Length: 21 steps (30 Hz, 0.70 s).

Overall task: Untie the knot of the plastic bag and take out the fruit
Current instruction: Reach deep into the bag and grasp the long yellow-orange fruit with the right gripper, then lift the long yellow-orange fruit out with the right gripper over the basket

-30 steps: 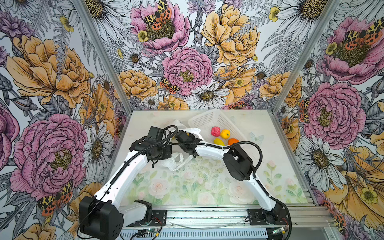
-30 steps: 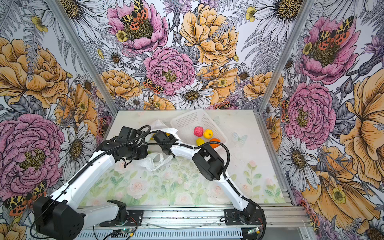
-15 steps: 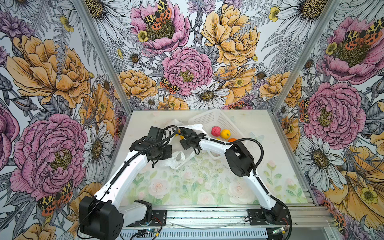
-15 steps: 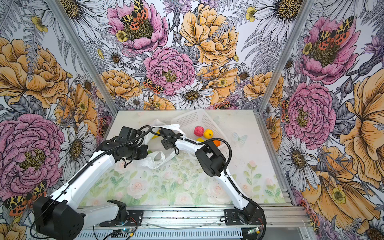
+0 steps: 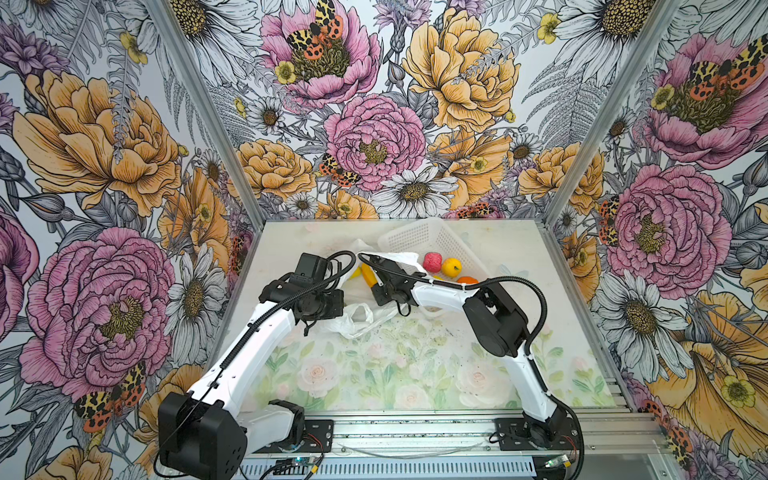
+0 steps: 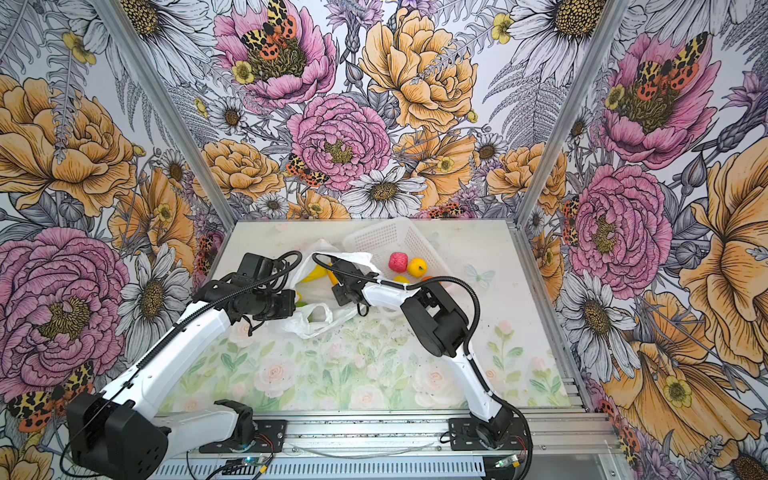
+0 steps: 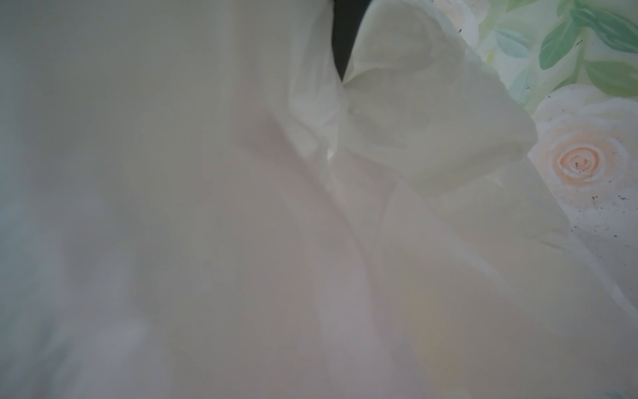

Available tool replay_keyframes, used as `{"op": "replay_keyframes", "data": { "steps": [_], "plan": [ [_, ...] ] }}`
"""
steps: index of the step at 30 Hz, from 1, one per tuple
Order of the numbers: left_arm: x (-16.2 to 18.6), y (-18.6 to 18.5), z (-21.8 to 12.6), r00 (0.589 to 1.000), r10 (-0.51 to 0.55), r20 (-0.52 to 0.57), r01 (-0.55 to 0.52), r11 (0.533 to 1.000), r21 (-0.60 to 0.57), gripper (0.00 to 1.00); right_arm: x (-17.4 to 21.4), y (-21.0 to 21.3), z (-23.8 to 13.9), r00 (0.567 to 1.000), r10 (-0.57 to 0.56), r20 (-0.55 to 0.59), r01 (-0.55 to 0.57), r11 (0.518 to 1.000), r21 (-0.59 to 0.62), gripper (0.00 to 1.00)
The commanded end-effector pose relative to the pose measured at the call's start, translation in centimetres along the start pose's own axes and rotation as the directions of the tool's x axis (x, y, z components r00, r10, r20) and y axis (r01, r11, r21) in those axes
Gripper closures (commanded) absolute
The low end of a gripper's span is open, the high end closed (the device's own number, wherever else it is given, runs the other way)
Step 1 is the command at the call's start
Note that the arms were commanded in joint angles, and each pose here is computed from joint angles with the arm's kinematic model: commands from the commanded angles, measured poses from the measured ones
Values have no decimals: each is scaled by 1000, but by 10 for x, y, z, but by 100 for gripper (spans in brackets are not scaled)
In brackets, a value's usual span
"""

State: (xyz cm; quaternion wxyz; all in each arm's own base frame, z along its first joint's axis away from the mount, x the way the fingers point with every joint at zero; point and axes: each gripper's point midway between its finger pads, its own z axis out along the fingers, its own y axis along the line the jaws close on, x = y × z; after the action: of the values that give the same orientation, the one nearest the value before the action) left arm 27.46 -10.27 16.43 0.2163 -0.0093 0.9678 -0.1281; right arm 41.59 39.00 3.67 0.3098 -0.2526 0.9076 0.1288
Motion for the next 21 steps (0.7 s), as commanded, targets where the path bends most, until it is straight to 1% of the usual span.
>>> {"op": "replay_keyframes", "data": {
  "steps": [1, 3, 4, 7, 9, 10, 13, 16, 18, 21],
  "plan": [
    [-2, 0, 1, 1000, 10, 9, -10, 1000, 2, 100, -54, 25, -49, 979, 42, 200, -17, 992, -127, 80],
    [-2, -1, 1, 1000, 11, 9, -11, 1000, 4, 100, -53, 34, -60, 975, 59, 215, -17, 980, -196, 80],
    [-2, -1, 1, 1000, 11, 10, -11, 1000, 5, 100, -54, 42, -68, 971, 73, 229, -13, 968, -250, 80],
    [-2, -1, 0, 1000, 13, 12, -13, 1000, 5, 100, -48, 60, -83, 963, 117, 243, -22, 931, -364, 79],
    [-2, -1, 0, 1000, 13, 12, -13, 1000, 5, 100, -43, 67, -88, 961, 130, 243, -21, 914, -405, 78],
    [-2, -1, 0, 1000, 14, 11, -14, 1000, 5, 100, -38, 77, -90, 964, 117, 239, -6, 908, -418, 77],
    [-2, -1, 0, 1000, 13, 11, -13, 1000, 6, 100, -26, 102, -92, 970, 45, 240, 61, 908, -415, 77],
    [-2, -1, 0, 1000, 13, 12, -13, 1000, 3, 100, -16, 121, -98, 965, -35, 261, 138, 910, -391, 78],
    [-2, -1, 0, 1000, 13, 14, -13, 1000, 2, 100, -14, 130, -111, 956, -67, 285, 180, 903, -391, 79],
    [-2, -1, 0, 1000, 13, 14, -14, 1000, 2, 100, -16, 129, -142, 935, -81, 346, 218, 899, -379, 79]
  ]
}}
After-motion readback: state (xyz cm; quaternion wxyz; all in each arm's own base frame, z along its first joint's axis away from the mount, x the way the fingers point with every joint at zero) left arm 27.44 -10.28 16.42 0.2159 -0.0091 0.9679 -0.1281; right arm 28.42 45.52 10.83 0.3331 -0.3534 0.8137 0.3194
